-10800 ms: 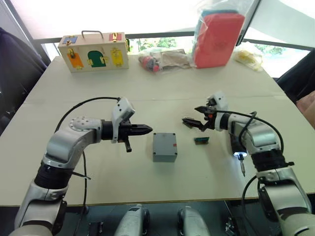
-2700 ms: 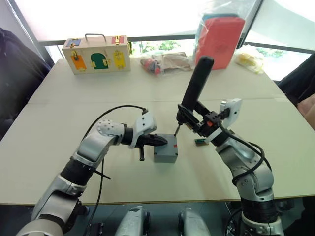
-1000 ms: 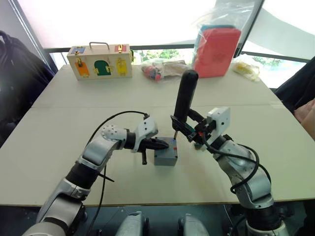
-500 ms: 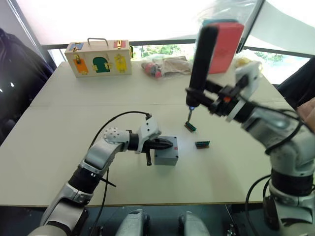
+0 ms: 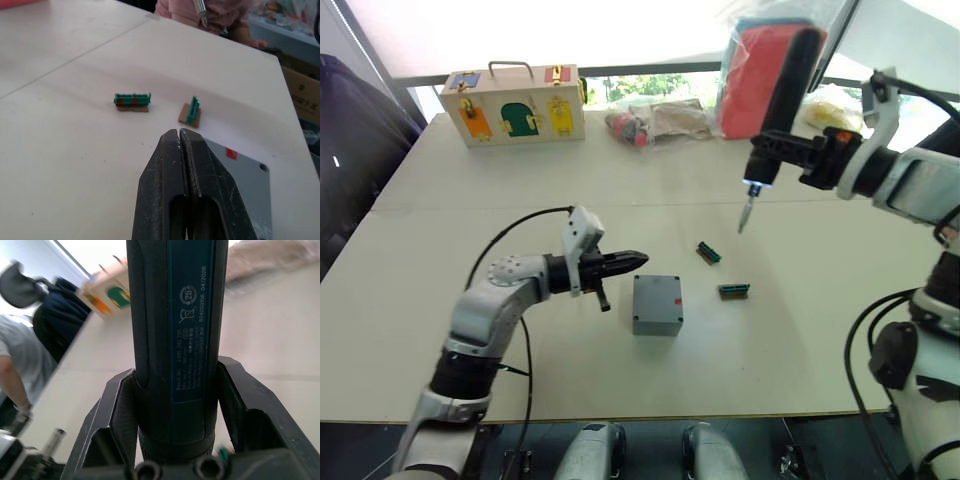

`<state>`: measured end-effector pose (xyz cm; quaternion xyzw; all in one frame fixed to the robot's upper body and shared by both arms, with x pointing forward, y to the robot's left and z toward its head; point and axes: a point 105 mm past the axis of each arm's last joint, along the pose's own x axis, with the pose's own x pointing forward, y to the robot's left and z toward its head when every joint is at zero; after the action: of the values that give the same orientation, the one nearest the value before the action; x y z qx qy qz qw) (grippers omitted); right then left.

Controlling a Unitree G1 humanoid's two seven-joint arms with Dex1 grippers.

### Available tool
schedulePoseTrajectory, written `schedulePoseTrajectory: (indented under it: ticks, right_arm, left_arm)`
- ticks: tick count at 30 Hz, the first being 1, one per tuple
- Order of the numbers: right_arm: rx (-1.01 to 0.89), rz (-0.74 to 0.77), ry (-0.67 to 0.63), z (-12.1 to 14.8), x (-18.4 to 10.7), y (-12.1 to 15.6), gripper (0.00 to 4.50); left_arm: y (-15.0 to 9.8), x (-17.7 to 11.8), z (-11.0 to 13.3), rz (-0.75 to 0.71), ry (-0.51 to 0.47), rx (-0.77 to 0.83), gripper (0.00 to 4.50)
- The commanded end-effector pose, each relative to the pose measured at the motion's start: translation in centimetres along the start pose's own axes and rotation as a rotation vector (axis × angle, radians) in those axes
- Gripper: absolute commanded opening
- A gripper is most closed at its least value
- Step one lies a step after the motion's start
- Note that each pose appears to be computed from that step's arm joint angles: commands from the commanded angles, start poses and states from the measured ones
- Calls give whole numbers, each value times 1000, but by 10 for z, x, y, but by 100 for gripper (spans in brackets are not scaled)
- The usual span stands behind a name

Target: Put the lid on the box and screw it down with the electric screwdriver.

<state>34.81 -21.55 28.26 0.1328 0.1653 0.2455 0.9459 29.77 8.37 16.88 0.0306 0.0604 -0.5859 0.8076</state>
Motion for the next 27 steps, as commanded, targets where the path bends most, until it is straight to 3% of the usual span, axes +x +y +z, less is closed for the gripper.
schedulePoseTrajectory:
  ticks: [1,13,18,25,27]
  right_arm:
    - [43,-98,154,-10,-22,-24,191]
    - [256,-274,561,-96,-32,-80,191]
    - [278,-314,640,-116,-28,-88,191]
    - [230,-360,675,-124,-21,-100,191]
    - [193,-382,693,-127,-21,-105,285]
  left_arm:
    - [-20,-14,10,-100,42,34,0]
    - [-42,-23,12,-244,180,123,0]
    - [-46,-24,4,-226,212,125,0]
    - [-48,-28,-3,-198,217,91,0]
    - [-46,-28,-5,-181,217,82,0]
